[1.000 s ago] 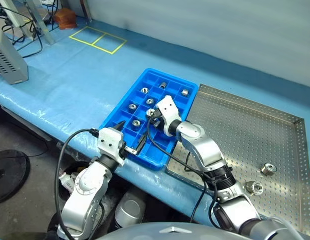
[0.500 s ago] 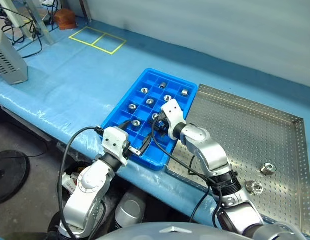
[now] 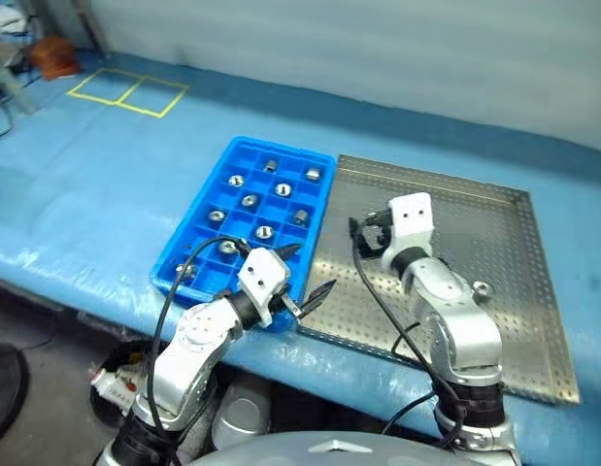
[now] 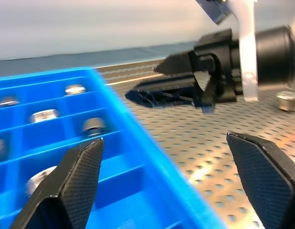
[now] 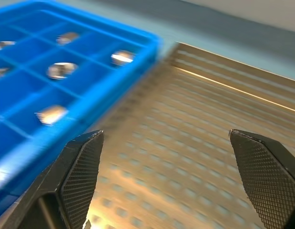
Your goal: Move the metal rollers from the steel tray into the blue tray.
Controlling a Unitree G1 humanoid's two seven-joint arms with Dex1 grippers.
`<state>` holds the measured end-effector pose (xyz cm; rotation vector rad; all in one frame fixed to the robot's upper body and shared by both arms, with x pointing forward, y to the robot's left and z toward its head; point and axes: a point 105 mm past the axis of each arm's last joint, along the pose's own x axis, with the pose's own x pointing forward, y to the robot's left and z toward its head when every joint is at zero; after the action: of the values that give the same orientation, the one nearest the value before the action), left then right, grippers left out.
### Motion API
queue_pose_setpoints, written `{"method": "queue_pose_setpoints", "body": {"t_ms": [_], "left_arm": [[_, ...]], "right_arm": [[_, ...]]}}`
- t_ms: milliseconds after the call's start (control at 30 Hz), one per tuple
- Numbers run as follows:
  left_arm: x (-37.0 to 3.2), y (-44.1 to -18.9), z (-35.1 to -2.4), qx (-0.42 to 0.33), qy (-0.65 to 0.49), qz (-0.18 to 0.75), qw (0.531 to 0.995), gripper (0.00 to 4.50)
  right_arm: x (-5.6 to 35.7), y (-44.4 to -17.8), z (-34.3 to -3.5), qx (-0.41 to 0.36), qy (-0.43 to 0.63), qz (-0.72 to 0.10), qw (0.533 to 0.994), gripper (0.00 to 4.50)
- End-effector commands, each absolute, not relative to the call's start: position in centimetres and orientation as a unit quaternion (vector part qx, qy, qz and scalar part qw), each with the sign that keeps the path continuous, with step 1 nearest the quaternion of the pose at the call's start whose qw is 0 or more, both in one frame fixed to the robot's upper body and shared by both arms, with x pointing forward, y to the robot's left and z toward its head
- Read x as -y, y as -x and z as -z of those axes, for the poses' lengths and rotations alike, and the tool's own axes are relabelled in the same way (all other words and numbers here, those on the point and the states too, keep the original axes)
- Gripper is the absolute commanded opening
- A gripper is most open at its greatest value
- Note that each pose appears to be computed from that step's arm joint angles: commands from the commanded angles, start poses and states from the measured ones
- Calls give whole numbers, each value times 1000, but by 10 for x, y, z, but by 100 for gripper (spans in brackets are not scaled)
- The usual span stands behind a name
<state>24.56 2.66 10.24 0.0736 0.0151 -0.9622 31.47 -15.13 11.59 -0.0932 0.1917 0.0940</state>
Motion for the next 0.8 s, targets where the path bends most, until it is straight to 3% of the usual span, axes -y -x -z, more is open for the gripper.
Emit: {"method": "queue_pose_setpoints", "body": {"t_ms": [33, 333, 800], "left_arm": [[-10, -240, -111, 13, -24, 510, 860, 450], [0, -237, -111, 13, -19, 539, 842, 450], [-2, -237, -110, 9, -17, 535, 845, 450]], "right_arm": [[172, -304, -125, -86, 41, 19, 995, 444], [185, -290, -113, -114, 31, 59, 991, 444], [186, -292, -105, -130, 33, 58, 989, 444]]}}
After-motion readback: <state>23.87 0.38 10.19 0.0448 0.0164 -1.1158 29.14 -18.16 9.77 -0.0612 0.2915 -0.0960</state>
